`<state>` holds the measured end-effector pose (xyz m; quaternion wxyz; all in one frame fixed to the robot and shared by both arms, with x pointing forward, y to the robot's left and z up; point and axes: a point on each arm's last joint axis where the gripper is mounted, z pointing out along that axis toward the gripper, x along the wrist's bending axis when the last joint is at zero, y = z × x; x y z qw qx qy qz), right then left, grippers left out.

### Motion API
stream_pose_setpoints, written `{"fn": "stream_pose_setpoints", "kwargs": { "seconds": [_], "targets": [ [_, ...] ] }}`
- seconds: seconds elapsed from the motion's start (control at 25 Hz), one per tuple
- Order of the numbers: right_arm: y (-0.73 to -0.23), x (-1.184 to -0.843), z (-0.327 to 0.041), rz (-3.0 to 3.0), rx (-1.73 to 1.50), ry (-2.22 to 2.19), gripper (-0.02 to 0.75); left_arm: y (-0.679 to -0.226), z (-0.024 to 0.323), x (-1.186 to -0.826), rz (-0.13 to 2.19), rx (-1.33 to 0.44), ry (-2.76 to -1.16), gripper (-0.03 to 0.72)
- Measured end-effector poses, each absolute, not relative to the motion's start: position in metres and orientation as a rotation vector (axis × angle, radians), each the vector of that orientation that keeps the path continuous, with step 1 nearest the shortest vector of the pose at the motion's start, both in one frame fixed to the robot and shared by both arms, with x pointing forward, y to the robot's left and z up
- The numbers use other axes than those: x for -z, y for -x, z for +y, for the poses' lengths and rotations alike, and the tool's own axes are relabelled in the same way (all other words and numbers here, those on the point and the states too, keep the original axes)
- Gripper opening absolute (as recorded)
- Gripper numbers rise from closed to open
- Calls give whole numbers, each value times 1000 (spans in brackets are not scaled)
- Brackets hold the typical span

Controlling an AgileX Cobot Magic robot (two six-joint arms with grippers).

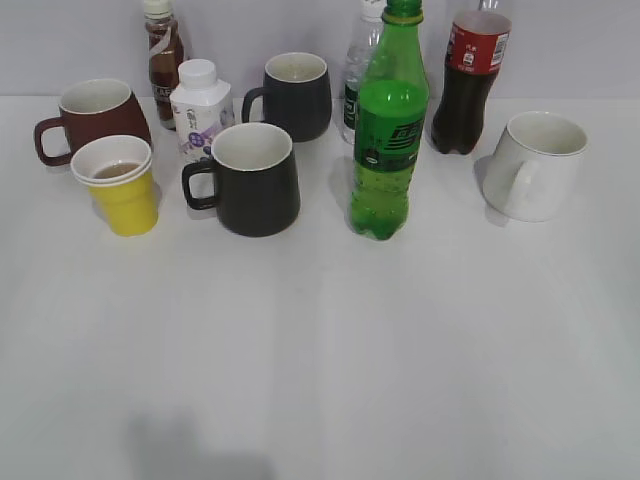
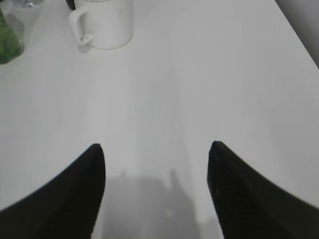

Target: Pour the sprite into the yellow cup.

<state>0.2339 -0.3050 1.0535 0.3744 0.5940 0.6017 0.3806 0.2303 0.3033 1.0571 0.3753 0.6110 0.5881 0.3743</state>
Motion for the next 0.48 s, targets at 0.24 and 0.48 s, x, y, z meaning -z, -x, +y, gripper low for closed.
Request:
{"fn": "stream_pose_setpoints", "kwargs": {
  "seconds": [0.24, 0.48],
  "targets": [
    [-234, -1054, -305, 1541, -975, -1521, 483, -230, 303, -1057, 1505, -958, -1564, 581],
    [-234, -1054, -305, 1541, -975, -1521, 483, -230, 303, -1057, 1505, -958, -1564, 581]
  ]
}}
